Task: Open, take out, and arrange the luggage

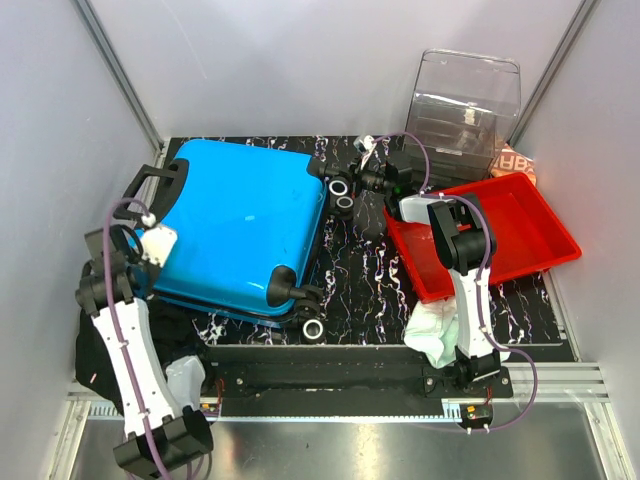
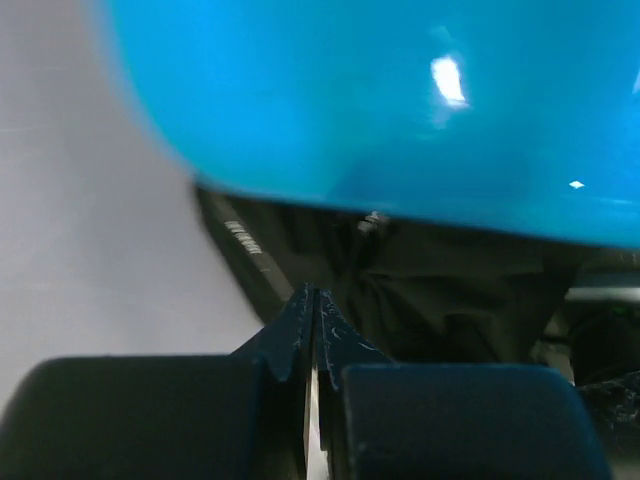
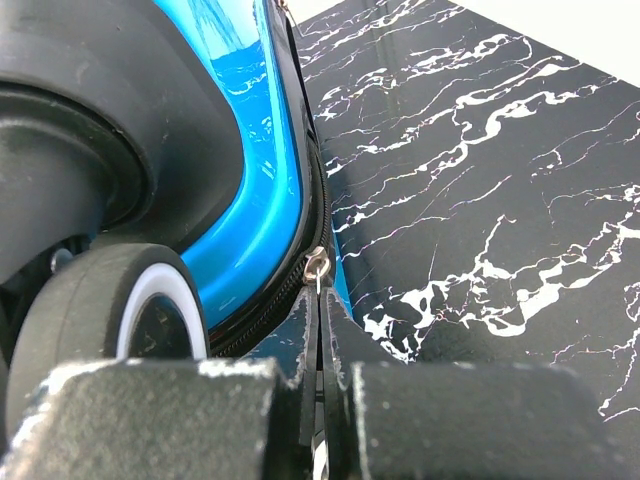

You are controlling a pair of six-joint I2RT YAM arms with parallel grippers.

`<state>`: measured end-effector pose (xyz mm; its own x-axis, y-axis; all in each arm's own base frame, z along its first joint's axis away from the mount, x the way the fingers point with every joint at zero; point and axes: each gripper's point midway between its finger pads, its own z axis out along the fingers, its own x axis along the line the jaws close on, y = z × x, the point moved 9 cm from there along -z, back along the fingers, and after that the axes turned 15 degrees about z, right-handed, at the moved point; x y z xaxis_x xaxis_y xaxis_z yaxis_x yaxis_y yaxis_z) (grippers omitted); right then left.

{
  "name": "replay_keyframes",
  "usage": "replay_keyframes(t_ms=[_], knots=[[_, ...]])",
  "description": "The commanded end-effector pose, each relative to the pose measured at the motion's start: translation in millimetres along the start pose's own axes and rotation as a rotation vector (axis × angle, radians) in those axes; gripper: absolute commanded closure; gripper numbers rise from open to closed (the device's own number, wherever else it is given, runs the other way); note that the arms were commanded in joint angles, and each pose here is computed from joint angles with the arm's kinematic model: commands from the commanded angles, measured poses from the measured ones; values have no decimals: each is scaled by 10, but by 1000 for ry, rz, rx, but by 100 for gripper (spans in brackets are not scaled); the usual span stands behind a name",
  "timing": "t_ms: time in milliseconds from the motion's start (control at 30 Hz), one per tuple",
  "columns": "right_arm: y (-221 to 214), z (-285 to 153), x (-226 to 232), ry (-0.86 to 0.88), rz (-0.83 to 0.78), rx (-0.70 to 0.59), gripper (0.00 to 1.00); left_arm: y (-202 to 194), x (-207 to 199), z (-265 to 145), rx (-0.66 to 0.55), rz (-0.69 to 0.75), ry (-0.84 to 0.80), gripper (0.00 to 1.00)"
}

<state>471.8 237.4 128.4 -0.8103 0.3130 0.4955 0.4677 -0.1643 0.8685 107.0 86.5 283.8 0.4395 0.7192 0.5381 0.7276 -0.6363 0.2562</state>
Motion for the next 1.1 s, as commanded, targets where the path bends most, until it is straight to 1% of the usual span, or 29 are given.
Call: replay_keyframes(t_ms=[0, 33, 100, 133, 167, 233, 267, 333, 367, 400, 500, 600, 633, 700, 733, 800, 833, 900, 967, 1000, 1033, 1067], knots=[[483, 179, 308, 58, -159, -127, 100, -31, -146, 418, -28, 44, -91, 96], [477, 175, 305, 57, -170, -126, 100, -12, -149, 502, -35, 32, -111, 95], [444, 184, 364, 66, -191, -120, 100, 91, -135, 601, -105, -31, -129, 90], [422, 185, 378, 67, -217, -117, 100, 145, -120, 643, -127, -46, -161, 88], [454, 188, 453, 75, -237, -121, 100, 212, -117, 681, -176, -60, -186, 86], [398, 169, 489, 65, -253, -115, 100, 268, -111, 792, -187, -84, -216, 82], [438, 166, 561, 70, -267, -124, 100, 300, -61, 853, -195, -87, -193, 80], [363, 135, 590, 60, -271, -116, 100, 325, -36, 996, -178, -111, -199, 77], [337, 115, 640, 57, -273, -115, 100, 366, 18, 1057, -191, -134, -175, 77], [327, 102, 655, 44, -278, -120, 100, 389, 28, 1146, -186, -148, -194, 76], [225, 40, 726, 13, -272, -123, 100, 546, 150, 1289, -226, -196, -190, 75], [135, -37, 822, -3, -258, -131, 100, 787, 275, 1405, -289, -214, -171, 74], [167, -64, 881, -7, -266, -145, 100, 871, 338, 1433, -314, -215, -149, 73], [23, -86, 959, -29, -239, -128, 100, 1057, 436, 1488, -343, -205, -140, 72], [38, -101, 1041, -25, -246, -133, 100, 1146, 499, 1508, -366, -200, -123, 72], [-134, -139, 1118, -38, -239, -109, 100, 1367, 625, 1565, -395, -195, -122, 71], [-146, -112, 1263, -21, -247, -114, 100, 1450, 669, 1589, -403, -192, -123, 71], [-269, -155, 1351, -43, -230, -105, 100, 1683, 825, 1616, -436, -206, -122, 71], [-389, -171, 1520, -48, -213, -89, 100, 1798, 902, 1655, -446, -245, -151, 71], [-435, -168, 1589, -43, -210, -80, 100, 1911, 1040, 1542, -491, -247, -130, 71], [-508, -167, 1707, -27, -201, -63, 100, 1941, 1079, 1505, -497, -250, -132, 70], [-538, -165, 1764, -29, -200, -61, 100, 2004, 1170, 1402, -529, -245, -109, 68]])
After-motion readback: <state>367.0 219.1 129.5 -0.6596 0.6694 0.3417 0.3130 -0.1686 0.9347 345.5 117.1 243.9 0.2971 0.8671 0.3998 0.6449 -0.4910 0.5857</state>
